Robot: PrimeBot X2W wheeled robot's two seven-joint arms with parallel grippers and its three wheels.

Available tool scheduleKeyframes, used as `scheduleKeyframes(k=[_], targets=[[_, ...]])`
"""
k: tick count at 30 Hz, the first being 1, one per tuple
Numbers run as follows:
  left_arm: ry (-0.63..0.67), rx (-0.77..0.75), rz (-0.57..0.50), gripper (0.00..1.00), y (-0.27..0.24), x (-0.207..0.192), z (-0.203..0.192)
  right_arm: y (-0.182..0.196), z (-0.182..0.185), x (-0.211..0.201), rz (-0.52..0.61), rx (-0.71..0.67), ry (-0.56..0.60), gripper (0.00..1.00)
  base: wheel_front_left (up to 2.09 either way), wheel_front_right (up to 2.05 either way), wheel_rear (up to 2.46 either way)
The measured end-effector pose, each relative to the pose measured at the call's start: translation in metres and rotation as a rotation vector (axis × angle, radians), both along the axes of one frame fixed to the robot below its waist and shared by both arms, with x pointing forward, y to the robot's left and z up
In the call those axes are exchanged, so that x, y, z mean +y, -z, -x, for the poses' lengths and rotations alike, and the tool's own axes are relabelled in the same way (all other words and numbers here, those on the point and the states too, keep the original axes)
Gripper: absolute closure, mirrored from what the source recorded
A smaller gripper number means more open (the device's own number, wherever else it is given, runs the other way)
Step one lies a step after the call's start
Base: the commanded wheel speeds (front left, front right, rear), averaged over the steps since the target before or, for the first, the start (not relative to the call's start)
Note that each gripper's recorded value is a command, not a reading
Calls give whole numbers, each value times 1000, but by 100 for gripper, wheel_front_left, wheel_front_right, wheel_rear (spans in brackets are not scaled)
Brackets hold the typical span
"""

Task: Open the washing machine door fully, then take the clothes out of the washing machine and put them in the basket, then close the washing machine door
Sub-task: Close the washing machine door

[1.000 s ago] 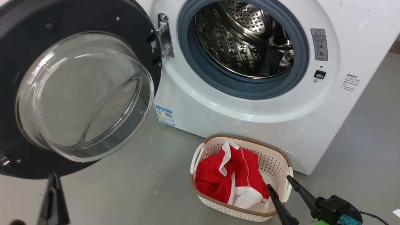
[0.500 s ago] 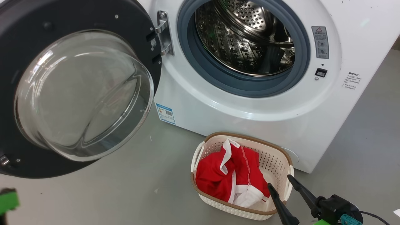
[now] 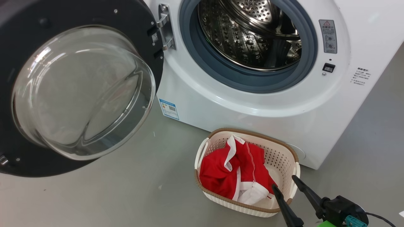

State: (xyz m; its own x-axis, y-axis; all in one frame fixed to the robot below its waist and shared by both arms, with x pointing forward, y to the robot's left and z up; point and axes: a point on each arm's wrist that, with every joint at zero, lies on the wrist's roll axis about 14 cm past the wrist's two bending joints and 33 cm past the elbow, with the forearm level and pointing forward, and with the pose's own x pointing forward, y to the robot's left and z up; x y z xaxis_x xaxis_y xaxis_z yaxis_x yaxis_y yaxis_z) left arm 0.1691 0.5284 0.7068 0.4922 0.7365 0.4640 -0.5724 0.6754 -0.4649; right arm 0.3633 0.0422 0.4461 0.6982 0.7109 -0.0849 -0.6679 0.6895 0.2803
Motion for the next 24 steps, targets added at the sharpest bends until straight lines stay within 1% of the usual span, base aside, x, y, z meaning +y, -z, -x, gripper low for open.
scheduleKeyframes(k=[3, 7, 11, 20, 24], targets=[[8, 35, 68, 100, 5, 17, -5, 3, -1, -1, 2, 7, 1, 0, 0, 0, 0], [65, 67, 220, 100, 24, 32, -21, 6, -4, -2, 3, 15, 6, 0, 0, 0, 0], [101, 109, 345, 100, 41, 43, -30, 9, -5, -3, 5, 23, 9, 0, 0, 0, 0], [228, 257, 607, 100, 92, 38, -57, 17, -10, -7, 11, 37, 15, 0, 0, 0, 0], [267, 311, 675, 100, 109, 33, -66, 21, -13, -10, 14, 43, 19, 0, 0, 0, 0]])
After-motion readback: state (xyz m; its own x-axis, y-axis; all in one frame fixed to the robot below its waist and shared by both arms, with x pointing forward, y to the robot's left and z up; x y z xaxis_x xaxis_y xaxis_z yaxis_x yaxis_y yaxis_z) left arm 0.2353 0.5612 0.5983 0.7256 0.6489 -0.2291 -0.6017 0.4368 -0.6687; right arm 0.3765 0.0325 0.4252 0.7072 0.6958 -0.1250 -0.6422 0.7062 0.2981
